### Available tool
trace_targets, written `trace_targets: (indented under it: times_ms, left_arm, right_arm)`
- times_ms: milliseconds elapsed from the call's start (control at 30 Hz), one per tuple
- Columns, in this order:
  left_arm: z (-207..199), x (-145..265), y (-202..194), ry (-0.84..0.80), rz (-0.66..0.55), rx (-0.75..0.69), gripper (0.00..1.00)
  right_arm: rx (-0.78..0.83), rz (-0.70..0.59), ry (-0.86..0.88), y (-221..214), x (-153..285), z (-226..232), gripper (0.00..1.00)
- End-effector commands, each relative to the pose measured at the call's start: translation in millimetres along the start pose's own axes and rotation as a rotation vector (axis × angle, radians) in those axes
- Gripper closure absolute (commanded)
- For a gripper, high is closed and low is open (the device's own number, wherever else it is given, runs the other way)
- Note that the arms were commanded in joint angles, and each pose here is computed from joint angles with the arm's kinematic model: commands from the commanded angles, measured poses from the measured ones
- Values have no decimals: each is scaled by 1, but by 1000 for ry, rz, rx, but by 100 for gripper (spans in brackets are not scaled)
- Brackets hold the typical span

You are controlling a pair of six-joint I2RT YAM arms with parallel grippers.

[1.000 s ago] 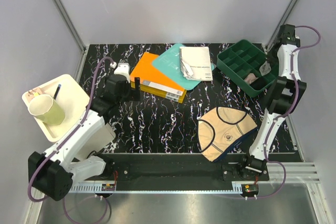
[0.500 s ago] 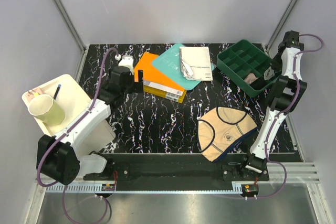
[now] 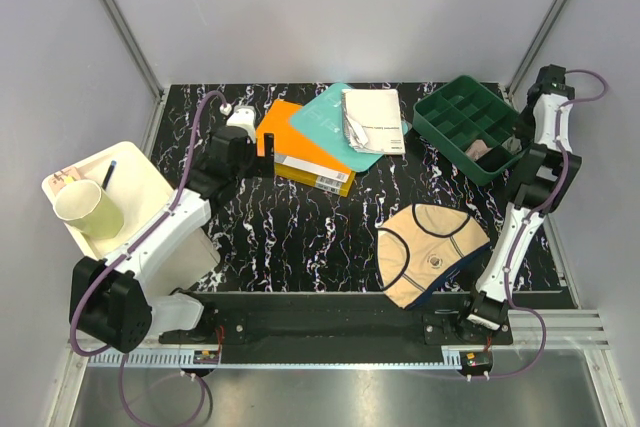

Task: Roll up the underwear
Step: Place the underwear in the storage box.

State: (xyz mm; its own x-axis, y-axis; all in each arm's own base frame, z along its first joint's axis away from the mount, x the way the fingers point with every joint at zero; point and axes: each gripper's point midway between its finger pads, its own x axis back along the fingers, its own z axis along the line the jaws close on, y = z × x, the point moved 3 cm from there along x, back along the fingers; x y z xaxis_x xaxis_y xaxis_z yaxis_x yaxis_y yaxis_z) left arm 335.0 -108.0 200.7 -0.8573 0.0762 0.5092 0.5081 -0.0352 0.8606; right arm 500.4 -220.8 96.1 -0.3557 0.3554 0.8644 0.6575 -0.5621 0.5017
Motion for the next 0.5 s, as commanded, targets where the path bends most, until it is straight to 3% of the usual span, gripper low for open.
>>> trace_targets:
  times_ms: [0,400,467]
  left_arm:
    - [-3,7,28,-24,-98,30,1]
    - [-2,8,22,-23,-79,47,1]
    - [-2,9,22,-22,-79,50,1]
  right_arm:
    - [40,15,23,-3,-12,4,100]
    - [53,29,65,-17,-33,11,100]
    - [50,31,73,-17,-30,12,95]
